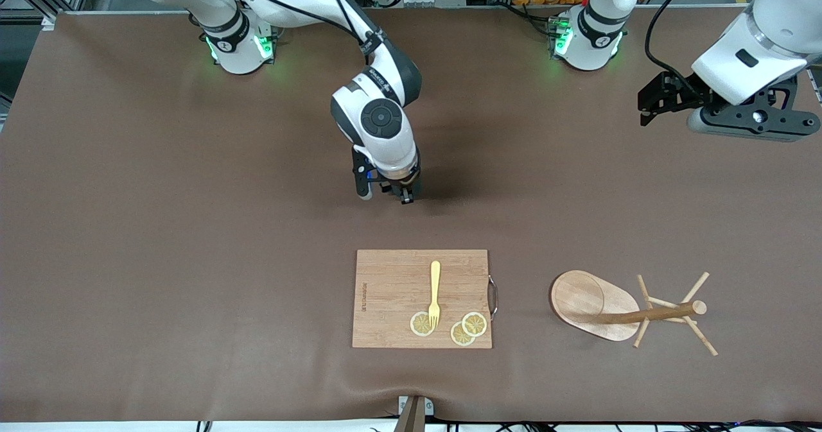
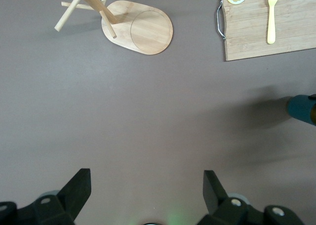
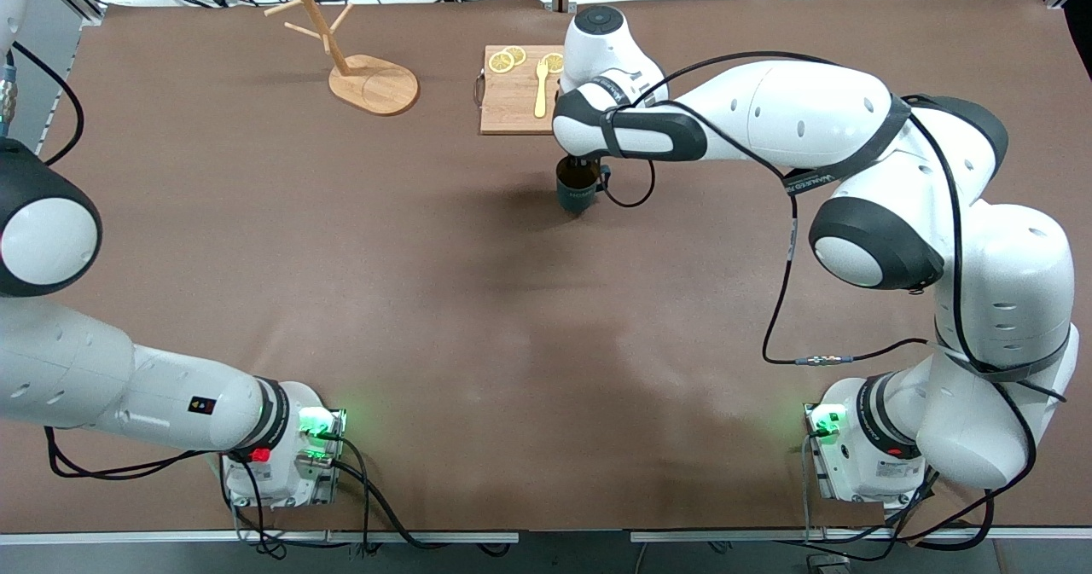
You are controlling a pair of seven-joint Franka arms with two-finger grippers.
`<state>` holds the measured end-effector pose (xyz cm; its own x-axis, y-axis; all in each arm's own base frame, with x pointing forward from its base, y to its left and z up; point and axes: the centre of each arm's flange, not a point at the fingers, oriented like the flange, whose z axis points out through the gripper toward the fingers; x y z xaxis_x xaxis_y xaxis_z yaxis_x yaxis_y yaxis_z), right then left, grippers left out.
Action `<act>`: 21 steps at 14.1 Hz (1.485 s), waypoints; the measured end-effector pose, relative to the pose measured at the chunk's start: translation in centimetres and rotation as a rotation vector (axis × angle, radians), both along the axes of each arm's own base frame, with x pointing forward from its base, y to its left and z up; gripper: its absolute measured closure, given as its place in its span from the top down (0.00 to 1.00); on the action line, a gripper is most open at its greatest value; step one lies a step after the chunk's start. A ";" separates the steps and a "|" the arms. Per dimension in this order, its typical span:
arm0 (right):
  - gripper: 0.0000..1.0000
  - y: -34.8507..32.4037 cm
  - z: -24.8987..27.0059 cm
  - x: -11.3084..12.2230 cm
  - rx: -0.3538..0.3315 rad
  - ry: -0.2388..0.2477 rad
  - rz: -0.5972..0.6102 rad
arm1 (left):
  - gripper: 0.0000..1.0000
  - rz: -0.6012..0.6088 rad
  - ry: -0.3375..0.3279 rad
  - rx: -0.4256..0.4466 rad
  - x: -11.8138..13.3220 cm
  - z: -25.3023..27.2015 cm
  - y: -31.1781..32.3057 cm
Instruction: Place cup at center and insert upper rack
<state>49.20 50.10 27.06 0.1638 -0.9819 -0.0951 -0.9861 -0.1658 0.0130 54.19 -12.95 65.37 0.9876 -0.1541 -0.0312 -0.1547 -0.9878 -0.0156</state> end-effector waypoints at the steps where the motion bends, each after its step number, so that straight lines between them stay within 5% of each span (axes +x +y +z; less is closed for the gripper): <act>1: 0.04 0.8 0.1 -0.7 0.002 -0.001 0.008 | 1.00 0.000 0.000 0.000 0.0 0.0 0.0; 21: 0.04 3.5 -2.5 -2.9 0.016 -0.031 0.022 | 1.00 -0.007 0.004 0.001 0.0 -0.2 -0.4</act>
<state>46.25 53.60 24.54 0.1887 -0.9764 -0.1053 -0.9820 -0.1875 -0.0208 54.14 -13.36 65.19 0.9863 -0.1615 -0.0348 -0.1621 -0.9867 -0.0156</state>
